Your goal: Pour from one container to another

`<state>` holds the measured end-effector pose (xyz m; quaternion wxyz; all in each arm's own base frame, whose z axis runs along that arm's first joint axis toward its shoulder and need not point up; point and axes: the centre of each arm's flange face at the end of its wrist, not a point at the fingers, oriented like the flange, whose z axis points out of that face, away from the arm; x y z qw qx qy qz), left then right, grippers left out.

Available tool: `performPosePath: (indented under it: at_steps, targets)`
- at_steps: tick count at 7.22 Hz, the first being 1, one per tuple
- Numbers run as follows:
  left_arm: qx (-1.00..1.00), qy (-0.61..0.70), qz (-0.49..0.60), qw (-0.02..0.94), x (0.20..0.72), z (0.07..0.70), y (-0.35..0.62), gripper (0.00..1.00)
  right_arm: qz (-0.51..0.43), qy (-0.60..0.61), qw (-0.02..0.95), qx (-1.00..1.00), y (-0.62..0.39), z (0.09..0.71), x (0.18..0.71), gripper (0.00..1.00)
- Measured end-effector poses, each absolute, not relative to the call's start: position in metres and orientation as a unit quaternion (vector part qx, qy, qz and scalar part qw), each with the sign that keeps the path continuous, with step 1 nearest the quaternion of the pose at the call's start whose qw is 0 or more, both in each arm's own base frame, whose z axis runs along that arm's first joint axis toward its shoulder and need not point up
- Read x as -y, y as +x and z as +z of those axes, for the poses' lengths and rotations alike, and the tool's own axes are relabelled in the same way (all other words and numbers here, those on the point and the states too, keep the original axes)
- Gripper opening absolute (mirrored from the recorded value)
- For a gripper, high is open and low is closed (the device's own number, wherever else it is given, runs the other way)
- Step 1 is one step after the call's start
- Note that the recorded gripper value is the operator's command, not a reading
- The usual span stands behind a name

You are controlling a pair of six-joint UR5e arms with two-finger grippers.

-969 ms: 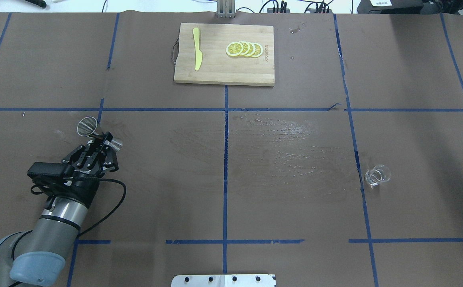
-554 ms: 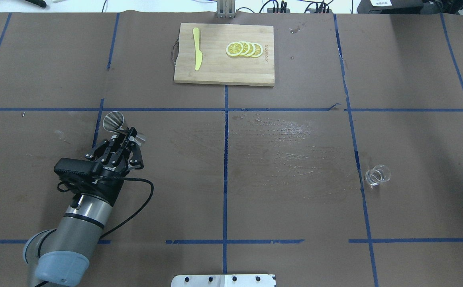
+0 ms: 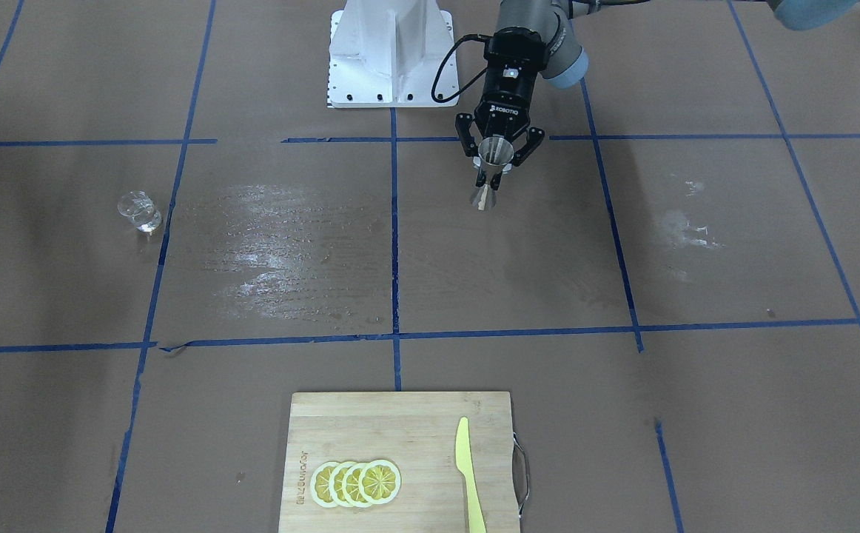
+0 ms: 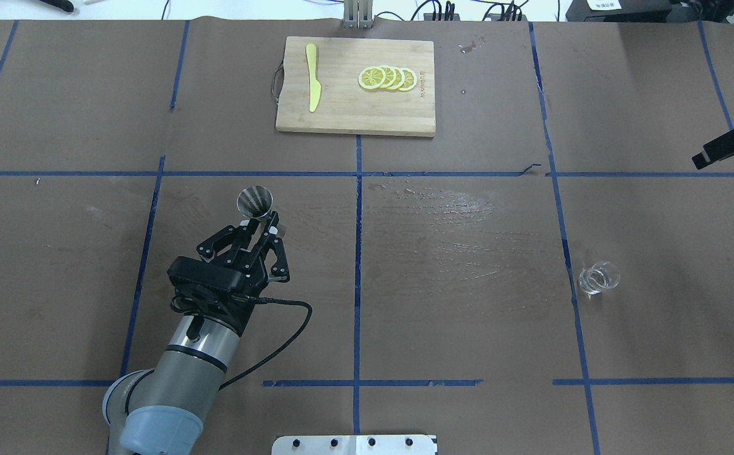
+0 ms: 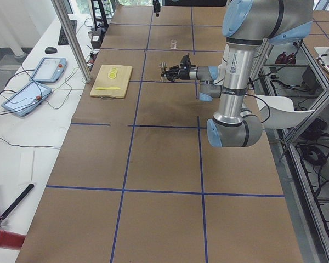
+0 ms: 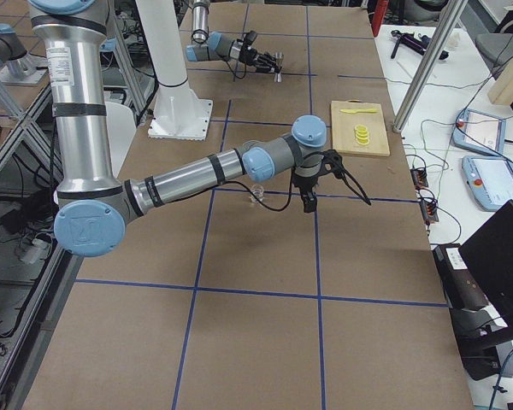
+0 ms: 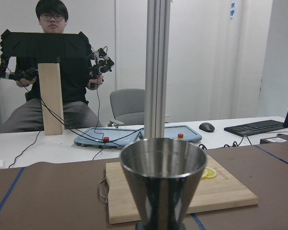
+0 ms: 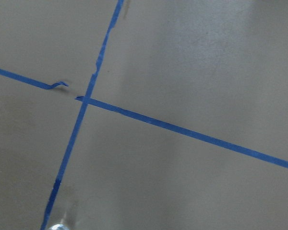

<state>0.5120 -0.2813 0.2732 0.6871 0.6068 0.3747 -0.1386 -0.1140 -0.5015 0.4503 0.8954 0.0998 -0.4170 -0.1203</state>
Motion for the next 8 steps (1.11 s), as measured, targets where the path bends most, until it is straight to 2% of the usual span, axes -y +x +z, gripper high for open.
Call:
performPosePath:
  at_steps: [2,5,8]
  targets:
    - [-0.377,0.605,-0.128,0.69,0.276,0.269,0.529,0.0,-0.113,0.125,0.889,0.426,-0.154,0.418,0.484,1.0]
    - [-0.376,0.604,-0.105,0.695,0.281,0.26,0.55,0.0,-0.082,0.209,0.874,0.431,-0.207,0.433,0.434,1.0]
    - [-0.362,0.61,-0.074,0.701,0.287,0.259,0.554,0.0,-0.009,0.224,0.861,0.457,-0.247,0.44,0.383,1.0]
